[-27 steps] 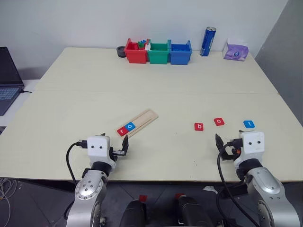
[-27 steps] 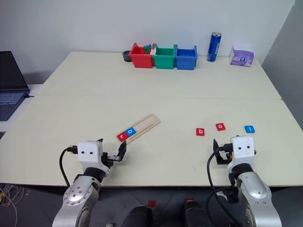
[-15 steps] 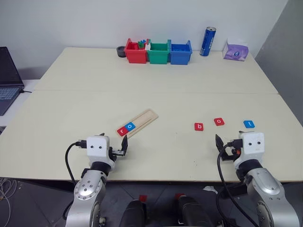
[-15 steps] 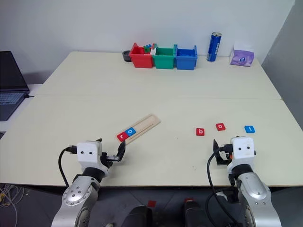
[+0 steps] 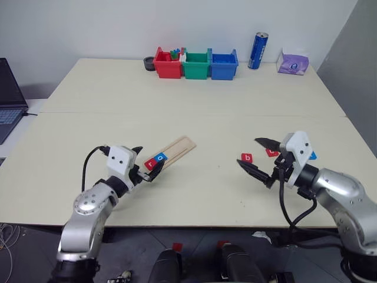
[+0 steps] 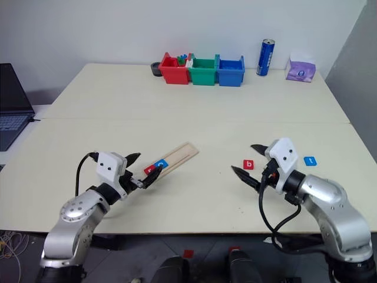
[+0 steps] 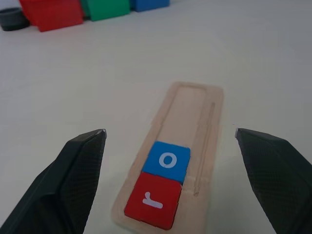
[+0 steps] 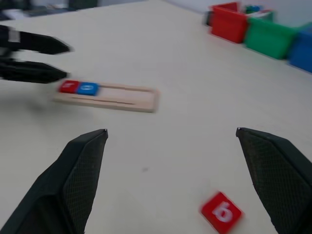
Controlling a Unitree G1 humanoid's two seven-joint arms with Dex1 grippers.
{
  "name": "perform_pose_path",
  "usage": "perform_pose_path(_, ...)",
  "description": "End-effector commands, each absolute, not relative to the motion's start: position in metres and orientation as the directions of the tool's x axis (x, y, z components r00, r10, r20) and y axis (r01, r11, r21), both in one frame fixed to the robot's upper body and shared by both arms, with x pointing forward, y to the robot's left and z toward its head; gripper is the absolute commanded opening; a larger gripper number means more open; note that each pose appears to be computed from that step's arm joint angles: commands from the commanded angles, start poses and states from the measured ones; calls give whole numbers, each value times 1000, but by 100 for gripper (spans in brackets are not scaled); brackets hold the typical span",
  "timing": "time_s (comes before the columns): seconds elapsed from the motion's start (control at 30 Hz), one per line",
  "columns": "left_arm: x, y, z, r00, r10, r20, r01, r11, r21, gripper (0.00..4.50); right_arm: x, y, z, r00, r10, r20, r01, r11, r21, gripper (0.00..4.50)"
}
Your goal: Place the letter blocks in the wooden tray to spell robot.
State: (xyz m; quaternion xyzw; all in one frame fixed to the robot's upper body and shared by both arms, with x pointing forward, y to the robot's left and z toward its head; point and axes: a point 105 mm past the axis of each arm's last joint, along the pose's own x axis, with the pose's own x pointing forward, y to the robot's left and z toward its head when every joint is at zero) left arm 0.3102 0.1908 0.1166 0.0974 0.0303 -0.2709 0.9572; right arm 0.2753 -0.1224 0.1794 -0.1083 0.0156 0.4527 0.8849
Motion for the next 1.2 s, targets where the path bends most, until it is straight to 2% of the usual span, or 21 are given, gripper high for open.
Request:
perform_pose_path(0.03,312,184,119,776,-619,-122,631,754,186,449,268,-111,187,475,870,-132,-877,455,-154,450)
perform_pose_path(0.27,323,188,116,726,-667,-168,687,696,208,449,270,-104,192,431,891,-139,-899,412,-150,450)
perform_pose_path(0.93,335,204,97,708,-672,-218,704,695,145,449,272,-102,196,464,879,-109,-882,447,-149,450)
perform_pose_path(1.2,333,203,86,682,-685,-256,726,677,124,449,274,-102,199,476,874,-101,-875,459,-153,450)
